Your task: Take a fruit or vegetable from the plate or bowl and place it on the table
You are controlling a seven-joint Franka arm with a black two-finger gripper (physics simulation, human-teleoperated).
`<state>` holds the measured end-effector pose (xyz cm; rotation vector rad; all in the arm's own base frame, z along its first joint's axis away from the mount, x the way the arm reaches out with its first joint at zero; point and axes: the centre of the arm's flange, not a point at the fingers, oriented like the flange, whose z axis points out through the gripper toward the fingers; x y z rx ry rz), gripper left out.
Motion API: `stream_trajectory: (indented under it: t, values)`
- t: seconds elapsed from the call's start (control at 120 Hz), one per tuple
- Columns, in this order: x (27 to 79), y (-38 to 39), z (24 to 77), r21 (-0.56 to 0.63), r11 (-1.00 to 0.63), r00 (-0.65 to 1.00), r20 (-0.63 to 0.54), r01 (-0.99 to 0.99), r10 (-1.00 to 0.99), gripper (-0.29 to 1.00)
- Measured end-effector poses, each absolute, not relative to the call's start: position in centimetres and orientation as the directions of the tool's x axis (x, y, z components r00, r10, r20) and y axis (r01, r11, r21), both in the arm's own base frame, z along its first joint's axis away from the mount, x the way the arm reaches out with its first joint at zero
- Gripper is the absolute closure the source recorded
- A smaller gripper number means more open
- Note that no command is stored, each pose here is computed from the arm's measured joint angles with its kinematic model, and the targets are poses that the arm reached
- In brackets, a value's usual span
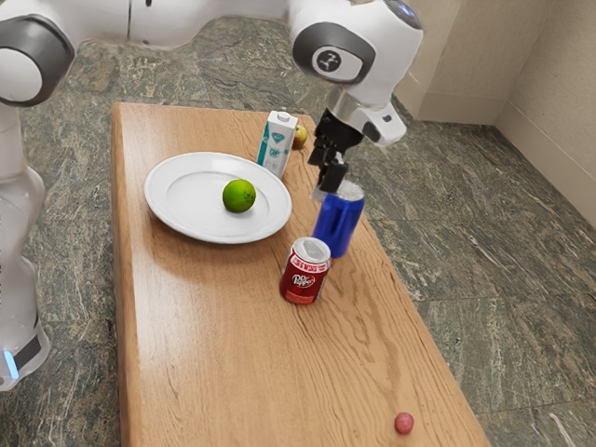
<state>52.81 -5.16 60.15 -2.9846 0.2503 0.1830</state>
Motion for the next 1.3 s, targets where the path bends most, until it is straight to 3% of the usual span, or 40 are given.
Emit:
stream_trajectory:
  t: [0.158,0.408,1.3]
  values:
    - [48.2,4.1,58.7,-0.075,-0.997,0.996,-0.084,-0.028,-0.022,0.00]
    - [46.3,9.7,54.8,-0.028,-1.000,0.997,-0.080,0.002,0.004,0.00]
    - [44.5,11.4,45.6,0.054,-0.957,0.956,-0.056,-0.286,-0.288,0.00]
